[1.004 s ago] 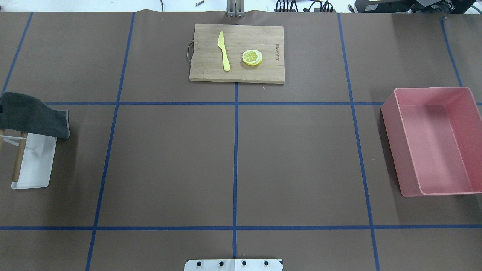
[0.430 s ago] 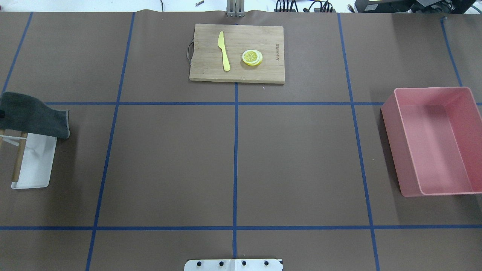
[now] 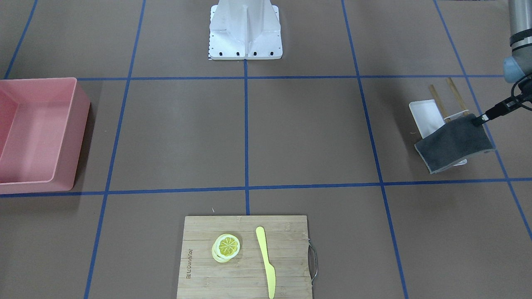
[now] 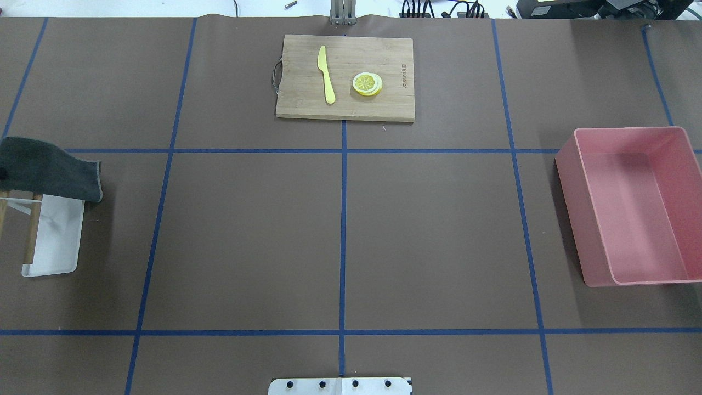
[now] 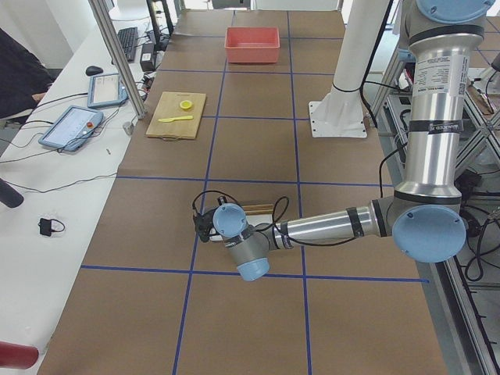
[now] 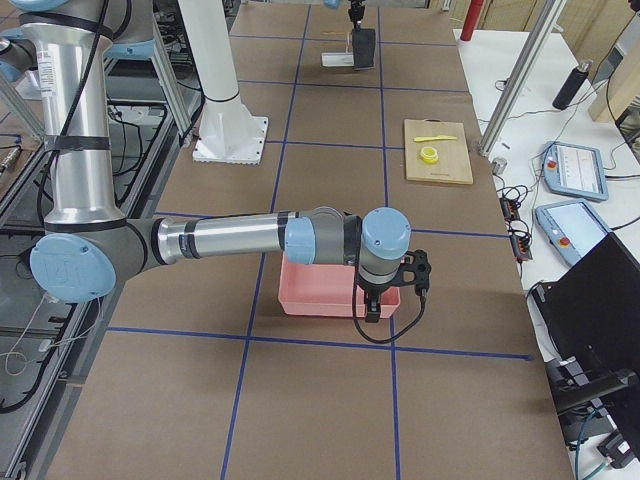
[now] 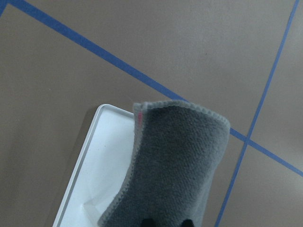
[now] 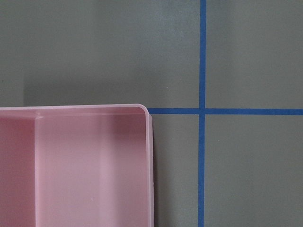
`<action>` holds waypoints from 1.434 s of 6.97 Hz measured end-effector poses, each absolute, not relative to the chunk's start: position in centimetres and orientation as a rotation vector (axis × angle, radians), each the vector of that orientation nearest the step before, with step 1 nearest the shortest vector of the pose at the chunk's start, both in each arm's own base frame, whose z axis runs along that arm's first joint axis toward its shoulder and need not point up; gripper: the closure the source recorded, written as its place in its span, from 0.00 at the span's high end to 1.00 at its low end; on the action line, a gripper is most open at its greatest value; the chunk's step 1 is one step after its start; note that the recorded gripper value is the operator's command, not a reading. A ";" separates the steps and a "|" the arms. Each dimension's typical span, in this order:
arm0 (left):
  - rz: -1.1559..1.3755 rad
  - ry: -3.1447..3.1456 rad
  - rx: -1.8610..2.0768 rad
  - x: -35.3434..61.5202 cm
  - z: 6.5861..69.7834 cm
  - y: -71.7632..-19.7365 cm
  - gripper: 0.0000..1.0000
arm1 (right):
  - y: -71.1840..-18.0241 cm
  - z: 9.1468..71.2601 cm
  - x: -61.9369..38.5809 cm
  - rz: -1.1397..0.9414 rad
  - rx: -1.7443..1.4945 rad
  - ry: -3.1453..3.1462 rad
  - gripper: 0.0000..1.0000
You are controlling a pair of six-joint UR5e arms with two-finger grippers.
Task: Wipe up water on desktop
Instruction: 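Grasp the grey cloth with the left gripper and lift it off the tray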
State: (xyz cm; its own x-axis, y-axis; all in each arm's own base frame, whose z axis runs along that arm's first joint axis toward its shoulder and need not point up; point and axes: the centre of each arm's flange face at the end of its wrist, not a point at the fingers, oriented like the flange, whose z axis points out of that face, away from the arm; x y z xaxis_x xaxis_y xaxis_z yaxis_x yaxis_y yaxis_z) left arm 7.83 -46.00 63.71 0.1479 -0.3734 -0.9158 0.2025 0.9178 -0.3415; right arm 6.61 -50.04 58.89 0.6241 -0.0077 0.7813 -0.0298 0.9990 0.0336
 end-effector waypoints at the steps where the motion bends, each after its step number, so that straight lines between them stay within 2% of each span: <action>1: -0.412 1.364 -0.154 7.8 63.7 -45.9 0.00 | -50.2 58.2 6.6 0.006 0.059 -0.897 1.00; 6: -0.423 1.381 -0.156 7.6 62.1 -47.2 0.00 | -51.1 52.2 6.6 -0.051 0.175 -0.891 1.00; 10: -0.490 1.429 -0.163 0.7 61.9 -47.1 0.00 | -51.4 49.7 5.7 -0.090 0.214 -0.890 1.00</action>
